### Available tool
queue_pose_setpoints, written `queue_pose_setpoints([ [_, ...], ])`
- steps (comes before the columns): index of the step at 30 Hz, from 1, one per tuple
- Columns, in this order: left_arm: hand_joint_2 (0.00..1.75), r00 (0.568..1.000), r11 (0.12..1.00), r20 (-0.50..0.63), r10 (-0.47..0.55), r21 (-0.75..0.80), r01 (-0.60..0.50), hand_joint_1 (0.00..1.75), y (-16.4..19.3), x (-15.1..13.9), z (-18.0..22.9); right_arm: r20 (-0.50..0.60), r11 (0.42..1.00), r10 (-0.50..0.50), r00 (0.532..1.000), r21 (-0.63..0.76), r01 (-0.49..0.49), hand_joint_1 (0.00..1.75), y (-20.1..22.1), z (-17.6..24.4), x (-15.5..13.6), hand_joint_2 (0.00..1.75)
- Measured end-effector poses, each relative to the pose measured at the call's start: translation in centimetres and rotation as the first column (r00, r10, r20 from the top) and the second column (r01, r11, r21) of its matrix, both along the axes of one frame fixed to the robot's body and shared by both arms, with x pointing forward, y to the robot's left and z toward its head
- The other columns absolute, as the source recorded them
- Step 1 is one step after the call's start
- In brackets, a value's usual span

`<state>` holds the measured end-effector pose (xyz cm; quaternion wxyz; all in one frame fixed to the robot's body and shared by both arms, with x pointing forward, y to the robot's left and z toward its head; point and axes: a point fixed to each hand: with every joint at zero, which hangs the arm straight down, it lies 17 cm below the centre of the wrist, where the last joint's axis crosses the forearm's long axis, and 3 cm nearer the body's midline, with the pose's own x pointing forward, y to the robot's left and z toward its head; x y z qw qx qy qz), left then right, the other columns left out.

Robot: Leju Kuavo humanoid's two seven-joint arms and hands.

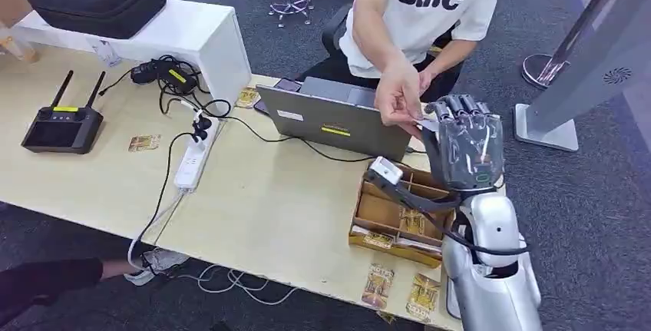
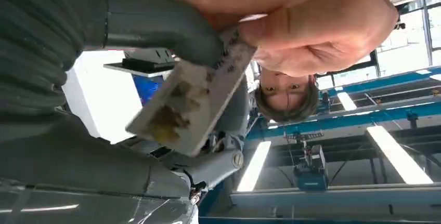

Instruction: Pass the card to the sensor for recognition and then transmit it.

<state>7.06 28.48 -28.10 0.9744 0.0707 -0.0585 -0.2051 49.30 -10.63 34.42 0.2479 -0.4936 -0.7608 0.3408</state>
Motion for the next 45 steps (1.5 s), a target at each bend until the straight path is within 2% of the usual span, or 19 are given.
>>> queue_pose_setpoints([
  [14, 1.75, 1.0, 1.0, -0.001, 0.011, -0.001, -0.011, 0.0, 0.0, 0.0, 0.0, -0.014, 0.999, 0.042, 0.999, -0.015, -0.042, 1.75, 1.2, -0.9, -0.2, 1.75],
  [20, 1.75, 0.999, 0.999, -0.002, 0.049, -0.006, -0.049, 0.0, -0.2, -0.2, 0.0, -0.061, 0.988, 0.109, 0.992, 0.115, -0.101, 1.75, 0.4, -3.4, -2.3, 1.75],
  [27, 1.75, 0.998, 0.998, -0.004, 0.067, -0.01, -0.067, 0.0, -0.3, -0.3, 0.0, -0.1, 0.985, 0.099, 0.99, 0.153, -0.083, 1.75, -1.4, -5.7, -3.1, 1.75],
  [29, 1.75, 0.996, 0.996, -0.003, 0.084, -0.012, -0.084, 0.0, -0.4, -0.3, 0.0, -0.132, 0.978, 0.089, 0.987, 0.197, -0.062, 1.75, -2.5, -6.8, -3.1, 1.75],
  [33, 1.75, 0.991, 0.991, -0.004, 0.131, -0.008, -0.131, 0.0, -0.5, -0.8, -0.1, -0.228, 0.947, 0.062, 0.972, 0.322, 0.015, 1.75, -7.6, -11.7, -4.0, 1.75],
  [40, 1.75, 0.981, 0.981, -0.01, 0.192, -0.014, -0.192, 0.0, -1.0, -1.4, -0.2, -0.374, 0.895, -0.031, 0.927, 0.402, 0.192, 1.75, -16.3, -19.5, -7.4, 1.75],
  [45, 1.75, 0.977, 0.976, -0.007, 0.215, -0.019, -0.215, 0.0, -1.2, -1.4, -0.2, -0.472, 0.868, -0.101, 0.876, 0.388, 0.309, 1.75, -20.1, -23.5, -9.2, 1.75],
])
